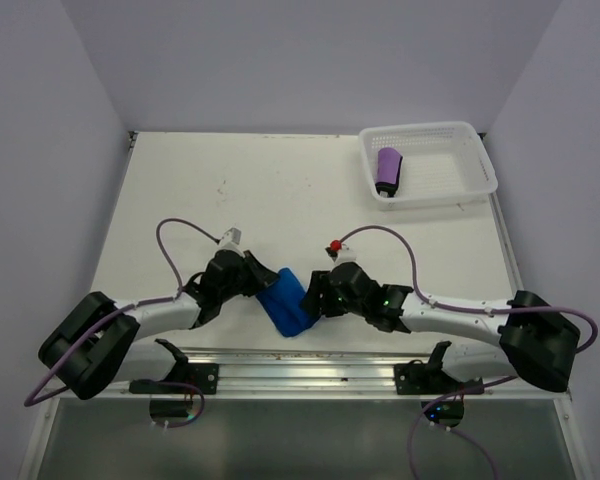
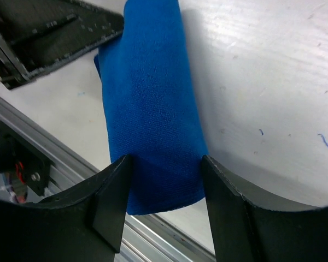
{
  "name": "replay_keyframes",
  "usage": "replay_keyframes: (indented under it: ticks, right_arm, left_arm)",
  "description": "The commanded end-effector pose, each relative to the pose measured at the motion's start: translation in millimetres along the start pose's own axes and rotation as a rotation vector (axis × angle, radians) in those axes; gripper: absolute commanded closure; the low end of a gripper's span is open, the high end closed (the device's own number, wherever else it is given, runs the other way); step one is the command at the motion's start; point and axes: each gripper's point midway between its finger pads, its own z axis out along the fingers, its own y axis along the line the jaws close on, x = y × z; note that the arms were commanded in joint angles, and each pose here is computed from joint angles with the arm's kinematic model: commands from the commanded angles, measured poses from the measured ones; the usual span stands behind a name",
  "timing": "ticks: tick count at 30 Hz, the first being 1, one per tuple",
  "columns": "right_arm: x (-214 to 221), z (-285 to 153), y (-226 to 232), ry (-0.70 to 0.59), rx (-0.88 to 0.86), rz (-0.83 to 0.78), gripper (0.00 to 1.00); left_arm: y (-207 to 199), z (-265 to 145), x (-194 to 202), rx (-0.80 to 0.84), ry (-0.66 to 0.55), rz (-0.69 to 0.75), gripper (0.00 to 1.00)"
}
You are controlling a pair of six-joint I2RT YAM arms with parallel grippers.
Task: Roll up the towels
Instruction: Roll the towel
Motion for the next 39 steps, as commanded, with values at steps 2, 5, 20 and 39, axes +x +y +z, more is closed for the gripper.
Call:
replay_keyframes:
  ticks: [2, 5, 20, 39]
  right_arm:
    - [15.1, 2.5, 0.6, 0.004, 0.037, -0.109, 0.42]
    - [22.2, 1.7, -2.2, 0.015, 0.082, -0.162, 0.40]
    - [32.2, 6.3, 12.2, 0.015, 0.134, -0.261, 0.40]
    - [33.0, 3.4, 34.2, -0.109, 0.381, -0.456, 0.40]
  left_arm:
    - [30.5, -6.4, 5.9, -0.101, -0.003, 0.031, 0.80]
    - [33.2, -9.3, 5.4, -0.111, -0.012, 0.029, 0.80]
    - [31.4, -32.4, -4.7, -0.113, -0.067, 0.018, 0.80]
    - [-27.3, -61.6, -21.5, 0.030, -0.055, -0.057, 0.78]
